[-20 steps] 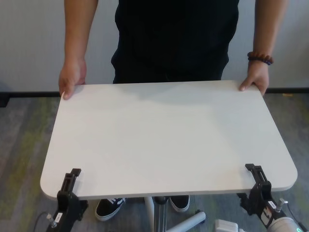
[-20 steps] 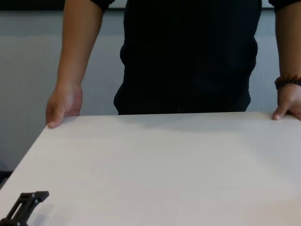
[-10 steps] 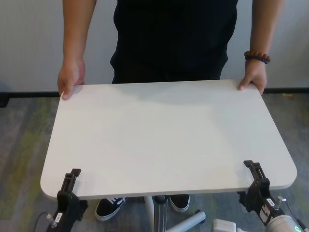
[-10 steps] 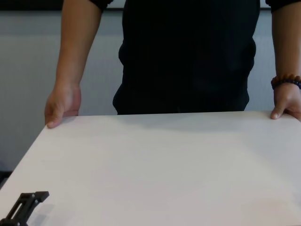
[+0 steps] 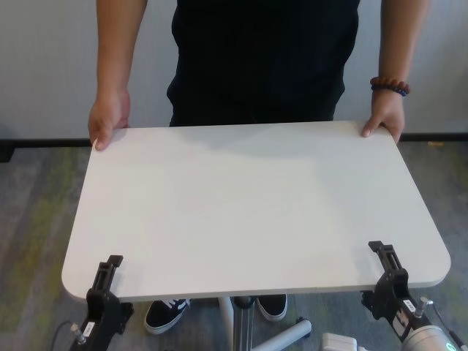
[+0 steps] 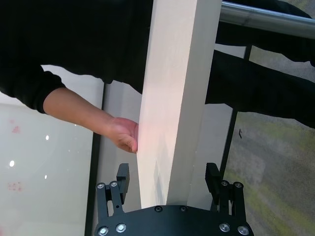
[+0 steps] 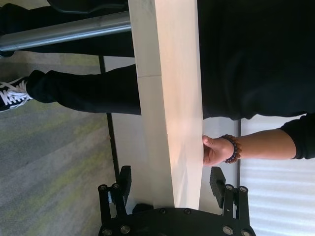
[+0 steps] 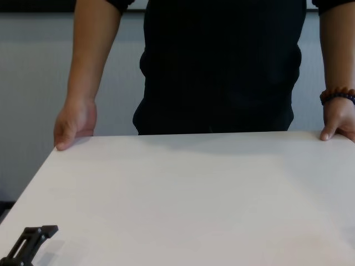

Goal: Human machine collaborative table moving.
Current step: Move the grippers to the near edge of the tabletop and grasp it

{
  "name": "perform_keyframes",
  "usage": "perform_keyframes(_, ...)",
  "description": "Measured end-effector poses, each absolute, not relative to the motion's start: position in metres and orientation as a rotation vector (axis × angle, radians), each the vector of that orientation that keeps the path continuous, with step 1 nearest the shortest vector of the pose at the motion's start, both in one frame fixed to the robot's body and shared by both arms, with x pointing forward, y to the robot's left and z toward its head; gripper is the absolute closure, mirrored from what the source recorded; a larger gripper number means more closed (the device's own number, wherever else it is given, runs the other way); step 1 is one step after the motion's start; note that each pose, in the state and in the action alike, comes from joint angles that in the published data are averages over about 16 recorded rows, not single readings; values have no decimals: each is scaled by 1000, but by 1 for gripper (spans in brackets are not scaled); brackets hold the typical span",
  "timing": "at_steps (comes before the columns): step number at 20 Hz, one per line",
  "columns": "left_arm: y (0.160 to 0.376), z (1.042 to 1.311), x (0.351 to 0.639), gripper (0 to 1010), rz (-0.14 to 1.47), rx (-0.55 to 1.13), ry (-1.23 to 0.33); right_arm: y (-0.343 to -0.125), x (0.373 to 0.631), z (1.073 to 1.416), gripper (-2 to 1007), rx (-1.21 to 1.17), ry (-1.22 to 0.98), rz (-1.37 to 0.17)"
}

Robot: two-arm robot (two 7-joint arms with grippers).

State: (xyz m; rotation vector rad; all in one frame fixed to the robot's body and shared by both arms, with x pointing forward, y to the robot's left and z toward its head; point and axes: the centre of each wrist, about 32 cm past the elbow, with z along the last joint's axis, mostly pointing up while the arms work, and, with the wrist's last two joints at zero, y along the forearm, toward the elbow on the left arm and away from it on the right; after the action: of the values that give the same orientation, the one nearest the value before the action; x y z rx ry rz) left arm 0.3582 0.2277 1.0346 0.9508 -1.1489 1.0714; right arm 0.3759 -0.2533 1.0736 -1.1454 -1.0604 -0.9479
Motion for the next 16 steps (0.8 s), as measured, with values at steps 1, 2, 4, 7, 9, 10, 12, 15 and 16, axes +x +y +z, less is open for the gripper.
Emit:
perform_keyframes(1, 228, 1035, 358, 8, 1071, 951, -1149, -253, 376, 1074, 7, -1144, -1058, -949)
perform_keyframes(2, 228, 1035, 358, 8, 1071, 951, -1149, -253, 376, 1073, 7, -1142, -1056, -950)
perform_keyframes(4, 228, 1035, 358, 8, 1071, 951, -1149, -253, 376, 1073, 7, -1139, -1051, -952)
perform_keyframes(7, 228, 1035, 358, 9, 1071, 951, -1149, -254, 376, 1073, 7, -1134, -1043, -955)
perform_keyframes(9, 228, 1035, 358, 9, 1071, 951, -1149, -254, 376, 1073, 7, -1131, -1038, -956)
perform_keyframes(10, 228, 1035, 358, 9, 1071, 951, -1149, -254, 376, 1073, 7, -1130, -1035, -957)
perform_keyframes(12, 228, 1035, 358, 9, 1071, 951, -1149, -254, 376, 1073, 7, -1128, -1031, -958)
perform_keyframes(15, 228, 1035, 358, 9, 1071, 951, -1149, -254, 376, 1073, 7, -1128, -1030, -958)
perform_keyframes(16, 228, 1035, 358, 9, 1071, 951, -1149, -254, 376, 1073, 7, -1129, -1030, -958)
